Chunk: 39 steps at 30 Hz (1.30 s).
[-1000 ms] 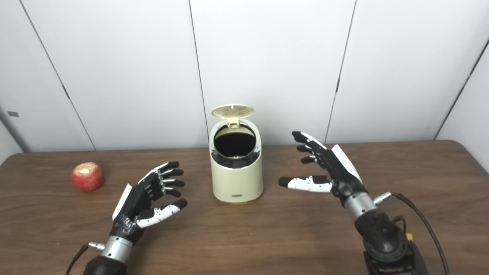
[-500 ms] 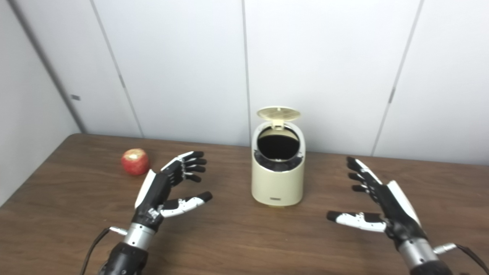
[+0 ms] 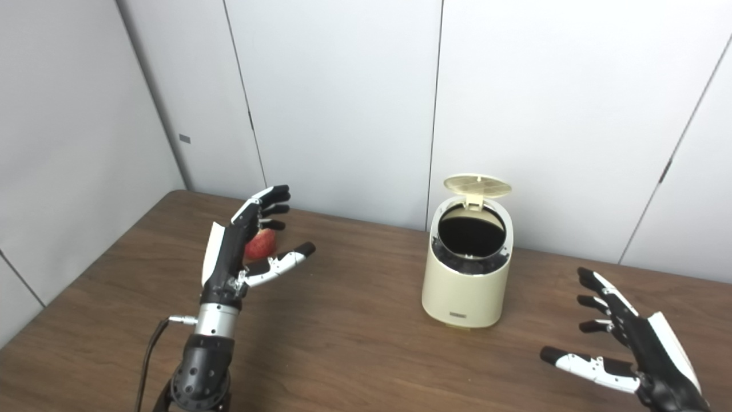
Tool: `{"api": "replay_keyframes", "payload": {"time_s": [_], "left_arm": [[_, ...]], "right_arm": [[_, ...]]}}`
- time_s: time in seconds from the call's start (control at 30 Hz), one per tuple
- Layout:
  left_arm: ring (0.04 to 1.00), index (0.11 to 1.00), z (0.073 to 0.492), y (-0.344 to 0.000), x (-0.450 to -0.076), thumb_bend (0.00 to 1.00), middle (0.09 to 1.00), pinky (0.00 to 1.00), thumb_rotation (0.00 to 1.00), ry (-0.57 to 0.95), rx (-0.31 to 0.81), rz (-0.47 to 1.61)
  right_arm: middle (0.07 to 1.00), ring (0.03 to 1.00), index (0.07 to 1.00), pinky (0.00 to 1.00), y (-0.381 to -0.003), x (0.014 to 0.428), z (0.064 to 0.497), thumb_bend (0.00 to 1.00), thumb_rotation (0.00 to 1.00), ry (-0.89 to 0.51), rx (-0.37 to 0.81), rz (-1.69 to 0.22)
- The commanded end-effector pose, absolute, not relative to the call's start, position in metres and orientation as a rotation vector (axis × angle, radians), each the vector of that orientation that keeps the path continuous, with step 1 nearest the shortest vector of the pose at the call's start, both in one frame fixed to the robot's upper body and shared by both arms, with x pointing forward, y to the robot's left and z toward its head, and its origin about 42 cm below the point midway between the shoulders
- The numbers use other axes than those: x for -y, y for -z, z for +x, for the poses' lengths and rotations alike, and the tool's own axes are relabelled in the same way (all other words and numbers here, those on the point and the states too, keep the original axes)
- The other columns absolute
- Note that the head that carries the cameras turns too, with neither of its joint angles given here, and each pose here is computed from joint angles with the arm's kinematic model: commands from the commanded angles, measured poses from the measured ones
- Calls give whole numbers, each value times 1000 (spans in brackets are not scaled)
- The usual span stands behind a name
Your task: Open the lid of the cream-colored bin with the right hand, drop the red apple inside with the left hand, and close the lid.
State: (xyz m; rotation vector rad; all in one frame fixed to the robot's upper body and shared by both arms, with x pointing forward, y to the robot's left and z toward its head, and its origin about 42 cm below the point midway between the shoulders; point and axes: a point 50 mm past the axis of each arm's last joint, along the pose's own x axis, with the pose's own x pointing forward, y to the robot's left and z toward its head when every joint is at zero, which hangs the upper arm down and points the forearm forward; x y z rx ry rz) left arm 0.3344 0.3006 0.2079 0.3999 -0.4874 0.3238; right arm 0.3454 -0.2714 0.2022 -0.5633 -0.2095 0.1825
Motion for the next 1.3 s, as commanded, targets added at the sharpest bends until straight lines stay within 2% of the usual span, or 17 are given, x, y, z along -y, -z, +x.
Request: {"api": "replay_keyframes", "payload": {"time_s": [0.0, 0.17, 0.23, 0.33, 0.4, 0.5, 0.6, 0.7, 0.83, 0.9, 1.03, 1.1, 1.27], "left_arm": [[822, 835, 343, -244, -311, 748, 829, 691, 140, -367, 584, 450], [915, 854, 351, -263, -327, 765, 905, 801, 158, -397, 583, 511], [940, 861, 354, -268, -333, 765, 932, 804, 157, -406, 574, 539], [943, 866, 359, -273, -344, 790, 927, 821, 189, -435, 551, 599], [949, 872, 364, -275, -352, 793, 917, 889, 188, -449, 536, 644], [956, 884, 368, -277, -360, 810, 928, 884, 214, -453, 503, 703], [959, 902, 373, -275, -366, 840, 948, 832, 223, -455, 438, 716], [978, 924, 376, -273, -372, 854, 971, 847, 208, -447, 386, 729], [999, 982, 380, -270, -377, 936, 999, 971, 244, -438, 309, 751], [1000, 997, 380, -269, -378, 974, 1000, 994, 255, -439, 280, 761], [1000, 1000, 382, -266, -378, 1000, 1000, 984, 287, -442, 241, 783], [1000, 1000, 383, -265, -377, 1000, 1000, 917, 283, -451, 232, 802], [1000, 1000, 387, -259, -376, 1000, 1000, 865, 274, -480, 199, 842]], "right_arm": [[907, 836, 892, 623, -224, 271, 349, 833, 365, -172, 306, -584], [902, 826, 886, 554, -222, 272, 349, 829, 349, -175, 306, -584], [905, 824, 888, 538, -222, 272, 349, 823, 346, -178, 309, -588], [900, 817, 889, 547, -221, 271, 349, 834, 375, -180, 312, -588], [902, 821, 894, 546, -221, 271, 349, 837, 385, -180, 310, -587], [901, 817, 891, 539, -222, 270, 349, 837, 380, -178, 312, -585], [898, 817, 889, 528, -222, 270, 349, 831, 364, -179, 304, -596], [892, 813, 888, 516, -223, 269, 348, 841, 374, -179, 298, -598], [892, 806, 887, 504, -223, 270, 347, 848, 374, -181, 293, -590], [890, 799, 885, 491, -223, 272, 347, 850, 372, -181, 293, -597], [887, 792, 886, 500, -223, 273, 347, 853, 385, -184, 295, -604], [889, 795, 888, 501, -223, 274, 347, 863, 408, -186, 295, -605], [887, 791, 886, 516, -223, 277, 347, 874, 426, -186, 301, -601]]}}
